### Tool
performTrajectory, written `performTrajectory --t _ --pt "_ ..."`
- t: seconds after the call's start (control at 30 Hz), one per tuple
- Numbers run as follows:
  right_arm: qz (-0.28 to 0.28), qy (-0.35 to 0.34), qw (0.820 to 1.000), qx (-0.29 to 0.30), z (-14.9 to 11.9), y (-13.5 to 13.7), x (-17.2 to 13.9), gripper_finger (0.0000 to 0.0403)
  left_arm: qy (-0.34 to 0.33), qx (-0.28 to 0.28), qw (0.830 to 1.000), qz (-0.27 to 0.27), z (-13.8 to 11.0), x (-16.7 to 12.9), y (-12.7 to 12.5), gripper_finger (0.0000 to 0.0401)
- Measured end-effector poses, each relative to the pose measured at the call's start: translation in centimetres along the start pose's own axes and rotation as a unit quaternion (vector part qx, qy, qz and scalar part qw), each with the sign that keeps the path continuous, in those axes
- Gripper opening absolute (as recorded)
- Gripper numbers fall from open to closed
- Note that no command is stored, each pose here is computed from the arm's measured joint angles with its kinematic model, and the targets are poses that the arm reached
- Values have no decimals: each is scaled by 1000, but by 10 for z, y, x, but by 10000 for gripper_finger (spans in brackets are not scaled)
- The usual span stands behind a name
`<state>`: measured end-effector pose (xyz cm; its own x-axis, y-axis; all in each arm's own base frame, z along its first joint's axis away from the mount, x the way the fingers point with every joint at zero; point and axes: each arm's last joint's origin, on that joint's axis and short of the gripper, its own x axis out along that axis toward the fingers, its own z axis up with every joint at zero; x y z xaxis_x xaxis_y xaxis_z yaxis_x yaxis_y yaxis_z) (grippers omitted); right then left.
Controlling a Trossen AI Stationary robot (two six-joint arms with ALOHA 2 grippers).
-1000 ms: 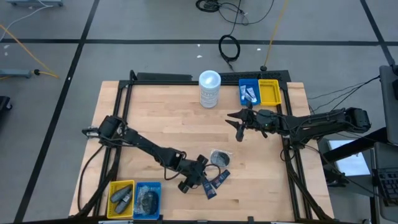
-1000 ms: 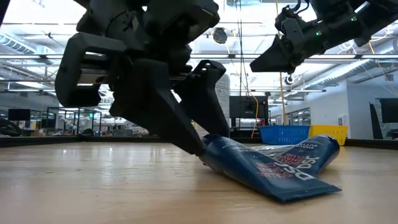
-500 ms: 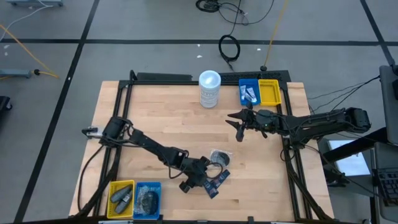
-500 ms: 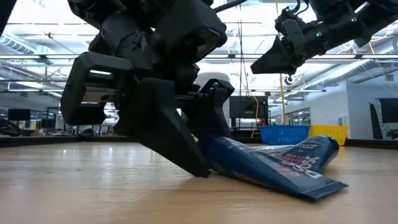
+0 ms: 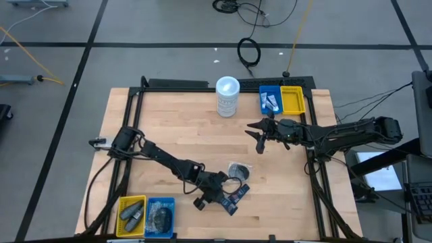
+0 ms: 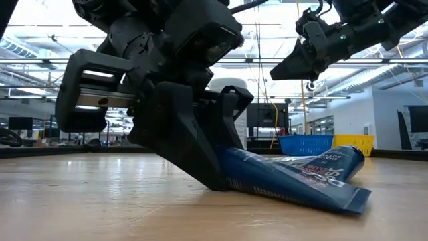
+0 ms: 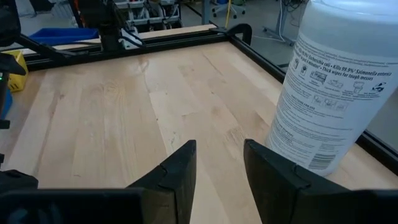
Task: Pick & Place Travel size toiletries
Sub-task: Put the blue shave cream into the top yellow bin
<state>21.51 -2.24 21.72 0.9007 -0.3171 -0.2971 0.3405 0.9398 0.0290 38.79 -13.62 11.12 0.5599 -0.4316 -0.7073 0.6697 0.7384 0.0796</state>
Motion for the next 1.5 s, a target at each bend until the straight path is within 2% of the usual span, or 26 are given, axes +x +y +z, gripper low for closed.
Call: performTrajectory --t 0.2,0.37,0.53,0.63,0.73,0.83,0.97,1.07,1.2,1.33,1.5 --pt "0 0 1000 0 0 0 0 125 -4 -22 1000 -13 -2 -2 5 108" --pt "0 3 1000 -1 -1 0 0 125 6 -64 998 1 1 -13 8 108" --pt "-1 9 1000 7 -2 0 0 125 5 -66 996 60 18 -40 11 108" --pt "-1 11 1000 7 -3 0 0 125 25 -64 989 129 28 -61 9 108" --pt "-1 11 1000 9 -3 0 0 125 44 -60 975 212 37 -84 8 108" --pt "0 7 1000 11 -2 0 0 125 59 -60 950 301 44 -104 7 108" --pt "33 0 999 18 0 2 0 125 67 -66 902 422 52 -130 9 108" --pt "82 -29 996 25 7 5 -1 125 74 -64 868 487 55 -143 13 108" --pt "146 -75 985 53 17 9 -3 125 90 -55 841 530 56 -152 17 108" --pt "186 -96 974 86 23 11 -5 125 94 -55 832 544 56 -153 19 108" --pt "192 -93 970 120 24 12 -5 125 82 -60 828 551 58 -153 20 108"
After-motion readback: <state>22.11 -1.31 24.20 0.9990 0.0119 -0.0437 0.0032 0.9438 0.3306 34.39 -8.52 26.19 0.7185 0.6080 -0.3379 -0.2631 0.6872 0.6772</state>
